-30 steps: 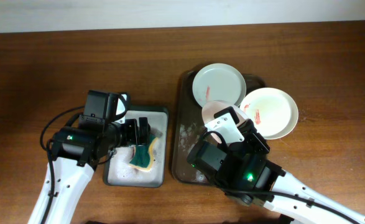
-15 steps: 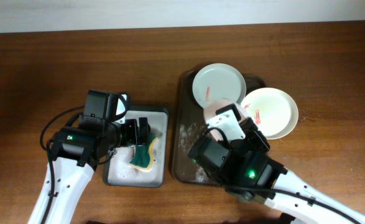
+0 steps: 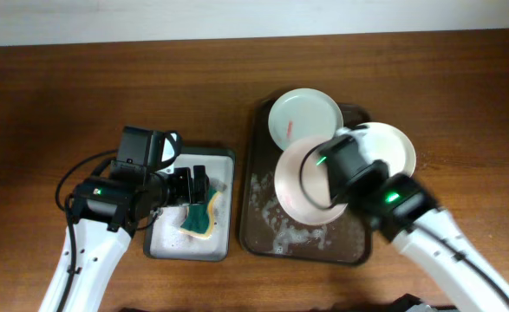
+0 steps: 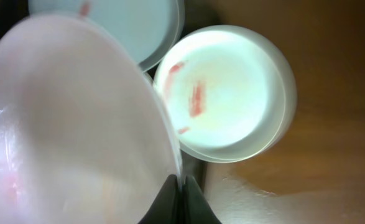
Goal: Clean dirty plates on tray and stack at the side
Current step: 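Carry the cleaned plate right and set it on the table, then slide the right-rear plate forward on the tray with the right gripper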
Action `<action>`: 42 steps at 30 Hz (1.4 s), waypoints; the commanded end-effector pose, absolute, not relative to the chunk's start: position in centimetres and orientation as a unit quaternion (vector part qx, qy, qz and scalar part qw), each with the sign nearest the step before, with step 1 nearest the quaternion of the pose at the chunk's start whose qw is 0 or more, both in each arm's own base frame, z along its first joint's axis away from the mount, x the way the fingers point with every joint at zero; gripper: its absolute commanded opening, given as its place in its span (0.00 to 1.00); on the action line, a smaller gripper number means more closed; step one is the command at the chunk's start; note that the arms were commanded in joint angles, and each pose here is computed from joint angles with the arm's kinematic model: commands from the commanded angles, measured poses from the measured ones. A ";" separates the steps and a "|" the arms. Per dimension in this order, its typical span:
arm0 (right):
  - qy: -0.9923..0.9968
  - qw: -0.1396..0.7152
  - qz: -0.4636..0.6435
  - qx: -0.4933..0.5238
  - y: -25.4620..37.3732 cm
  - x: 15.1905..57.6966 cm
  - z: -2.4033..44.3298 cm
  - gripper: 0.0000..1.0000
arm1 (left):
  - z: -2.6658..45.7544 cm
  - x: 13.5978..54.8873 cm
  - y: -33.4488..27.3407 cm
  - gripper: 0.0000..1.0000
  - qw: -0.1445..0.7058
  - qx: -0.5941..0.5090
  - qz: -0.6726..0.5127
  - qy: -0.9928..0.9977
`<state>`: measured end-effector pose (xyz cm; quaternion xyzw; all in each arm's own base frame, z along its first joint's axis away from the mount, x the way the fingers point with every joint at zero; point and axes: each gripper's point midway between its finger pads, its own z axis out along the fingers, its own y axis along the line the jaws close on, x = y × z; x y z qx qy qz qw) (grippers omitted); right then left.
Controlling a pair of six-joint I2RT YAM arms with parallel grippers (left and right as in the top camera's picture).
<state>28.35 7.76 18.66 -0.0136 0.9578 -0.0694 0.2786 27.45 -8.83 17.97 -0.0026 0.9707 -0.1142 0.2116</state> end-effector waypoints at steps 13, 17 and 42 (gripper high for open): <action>0.795 0.150 0.040 0.587 -25.2 23.7 9.3 0.04 | 18.9 27.7 -8.6 1.00 0.226 -0.001 -0.111 0.968; 0.819 0.141 0.055 0.554 -25.8 24.9 6.5 0.25 | 18.9 27.7 -8.6 1.00 0.226 -0.001 -0.111 0.968; 0.972 0.134 0.033 0.189 -7.7 33.6 11.0 0.04 | 18.8 27.7 -8.6 1.00 0.226 -0.001 -0.111 0.968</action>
